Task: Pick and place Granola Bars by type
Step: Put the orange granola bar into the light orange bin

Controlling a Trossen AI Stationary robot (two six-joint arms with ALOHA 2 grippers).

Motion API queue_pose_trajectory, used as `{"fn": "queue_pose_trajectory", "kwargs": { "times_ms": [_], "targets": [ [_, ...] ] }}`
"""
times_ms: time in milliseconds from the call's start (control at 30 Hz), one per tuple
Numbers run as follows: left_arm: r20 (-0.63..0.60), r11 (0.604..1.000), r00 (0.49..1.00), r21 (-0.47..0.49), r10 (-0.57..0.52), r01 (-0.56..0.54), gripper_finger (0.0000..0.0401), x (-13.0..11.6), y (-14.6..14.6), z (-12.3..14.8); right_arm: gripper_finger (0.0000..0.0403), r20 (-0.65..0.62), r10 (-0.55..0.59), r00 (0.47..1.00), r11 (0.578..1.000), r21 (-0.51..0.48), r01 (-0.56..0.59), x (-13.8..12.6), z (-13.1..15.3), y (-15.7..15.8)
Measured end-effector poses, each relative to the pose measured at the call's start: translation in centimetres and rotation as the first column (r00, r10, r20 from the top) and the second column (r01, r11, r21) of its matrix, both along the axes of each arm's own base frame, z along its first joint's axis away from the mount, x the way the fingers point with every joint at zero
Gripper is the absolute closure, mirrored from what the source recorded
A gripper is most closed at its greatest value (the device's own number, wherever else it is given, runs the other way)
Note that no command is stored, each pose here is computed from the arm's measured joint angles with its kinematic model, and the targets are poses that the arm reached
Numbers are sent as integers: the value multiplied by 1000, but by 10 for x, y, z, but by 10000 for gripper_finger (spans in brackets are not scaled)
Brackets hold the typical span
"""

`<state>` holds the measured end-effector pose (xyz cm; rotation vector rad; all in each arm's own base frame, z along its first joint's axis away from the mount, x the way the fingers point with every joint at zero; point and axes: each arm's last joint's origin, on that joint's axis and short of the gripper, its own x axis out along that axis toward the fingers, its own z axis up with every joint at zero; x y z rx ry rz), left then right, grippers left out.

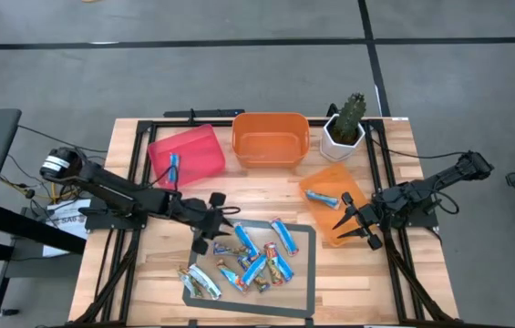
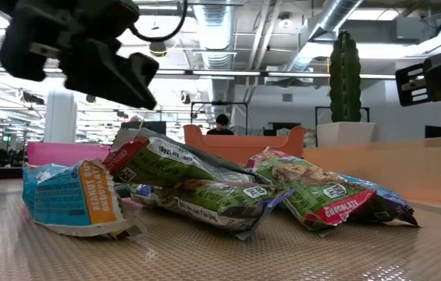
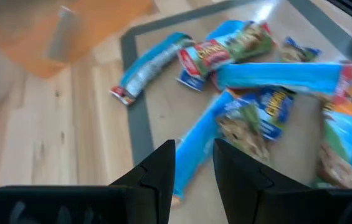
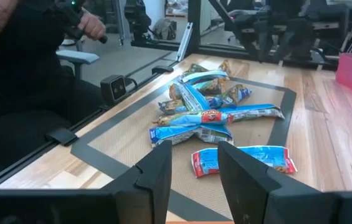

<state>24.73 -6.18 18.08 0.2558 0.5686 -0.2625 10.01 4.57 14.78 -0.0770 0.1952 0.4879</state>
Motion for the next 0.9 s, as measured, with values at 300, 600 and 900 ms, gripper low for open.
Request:
{"fn": "queue_pose_trajectory", "kwargs": {
  "times_ms": [300, 600, 900],
  "targets": [
    [-149, 997, 986, 19, -75, 78, 298, -21, -18, -5, 280, -1, 0, 1000, 1000, 0, 0, 0, 0, 0],
    [-308, 986, 943, 56, -130, 155, 298, -39, -39, -8, 280, -1, 0, 1000, 1000, 0, 0, 0, 0, 0],
    [-437, 981, 893, 93, -112, 168, 299, -45, -59, 7, 280, -1, 0, 1000, 1000, 0, 0, 0, 0, 0]
  ]
}}
